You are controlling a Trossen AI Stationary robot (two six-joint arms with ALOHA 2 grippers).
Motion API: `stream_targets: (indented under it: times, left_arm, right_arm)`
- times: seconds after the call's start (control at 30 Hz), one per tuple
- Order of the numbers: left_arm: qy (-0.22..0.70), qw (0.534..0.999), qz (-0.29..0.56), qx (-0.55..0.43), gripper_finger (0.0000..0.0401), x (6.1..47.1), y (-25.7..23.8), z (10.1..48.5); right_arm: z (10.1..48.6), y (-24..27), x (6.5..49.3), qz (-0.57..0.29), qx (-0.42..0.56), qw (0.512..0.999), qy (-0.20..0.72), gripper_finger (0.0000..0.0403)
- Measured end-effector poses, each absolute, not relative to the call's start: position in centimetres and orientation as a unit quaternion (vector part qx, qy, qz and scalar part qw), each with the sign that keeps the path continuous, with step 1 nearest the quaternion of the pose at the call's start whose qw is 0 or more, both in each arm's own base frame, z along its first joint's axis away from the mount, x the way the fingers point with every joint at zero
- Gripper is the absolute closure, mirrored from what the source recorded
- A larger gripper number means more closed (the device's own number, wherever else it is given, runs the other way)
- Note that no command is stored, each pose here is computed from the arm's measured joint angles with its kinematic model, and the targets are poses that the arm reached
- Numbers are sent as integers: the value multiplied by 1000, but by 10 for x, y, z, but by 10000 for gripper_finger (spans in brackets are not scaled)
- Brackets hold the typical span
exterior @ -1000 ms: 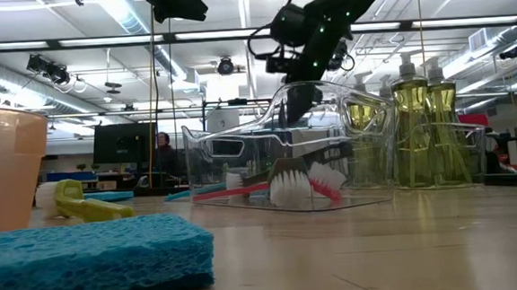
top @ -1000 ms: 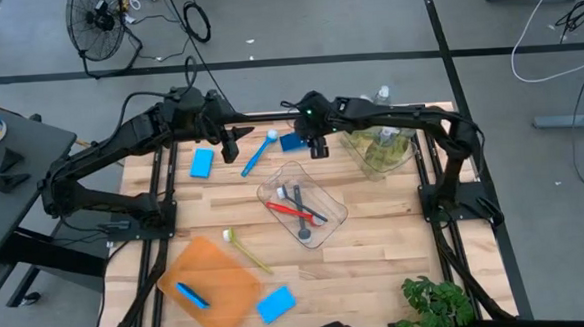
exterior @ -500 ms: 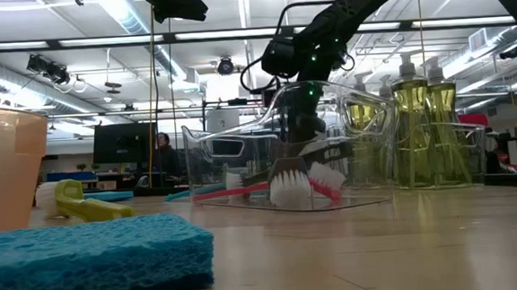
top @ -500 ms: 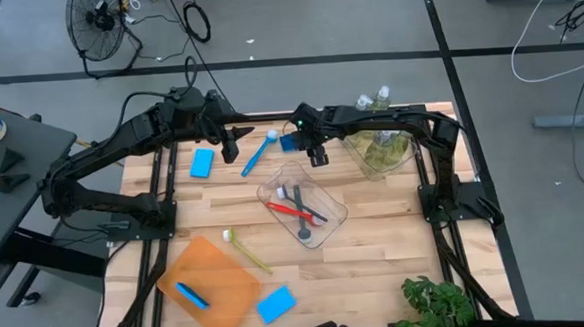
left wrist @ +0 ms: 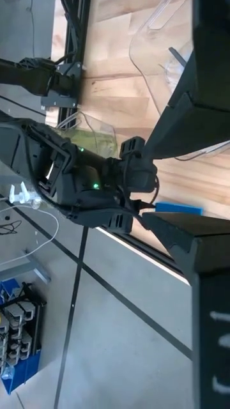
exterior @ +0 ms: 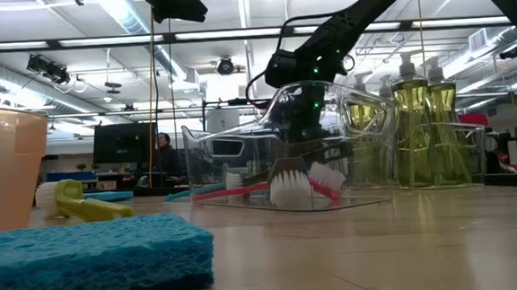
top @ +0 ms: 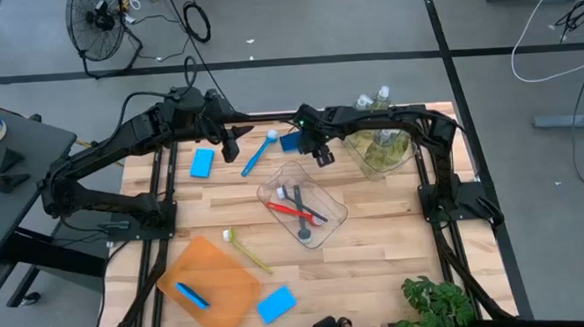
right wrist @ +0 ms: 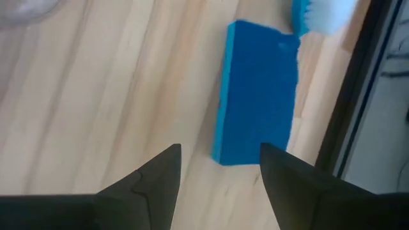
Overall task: Pick & Place Kitchen Sink Supplies
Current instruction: Put the blue sponge into the transparent orange bin
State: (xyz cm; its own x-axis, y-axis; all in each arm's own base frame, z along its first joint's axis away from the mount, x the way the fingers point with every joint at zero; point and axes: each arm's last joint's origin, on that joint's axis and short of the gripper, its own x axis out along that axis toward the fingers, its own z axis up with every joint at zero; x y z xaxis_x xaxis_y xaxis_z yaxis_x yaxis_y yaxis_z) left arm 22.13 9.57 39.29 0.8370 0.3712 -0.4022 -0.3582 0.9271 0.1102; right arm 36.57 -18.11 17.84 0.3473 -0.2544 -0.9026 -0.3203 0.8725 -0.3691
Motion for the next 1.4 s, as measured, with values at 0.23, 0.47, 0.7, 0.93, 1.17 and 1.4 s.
stream_targets:
  times: [0.23, 0.47, 0.7, 0.93, 1.17, 1.4]
  left_arm:
    - [213, 958, 191, 15, 250, 221, 96, 393]
    - [213, 958, 192, 15, 250, 221, 96, 393]
    - [213, 958, 192, 14, 250, 221, 96, 393]
    - [211, 958, 197, 3, 250, 221, 96, 393]
    - [211, 957, 201, 4, 250, 221, 96, 393]
    - [211, 957, 201, 3, 250, 221, 96, 393]
  right_arm:
    - [174, -199, 356, 41, -278, 778, 562, 191]
    - [162, -211, 343, 94, -323, 764, 550, 191]
    - [157, -216, 342, 85, -329, 783, 520, 191]
    - [141, -211, 335, 112, -347, 777, 512, 191]
    - [135, -210, 332, 104, -360, 774, 511, 191]
    - [136, -211, 334, 99, -362, 776, 507, 191]
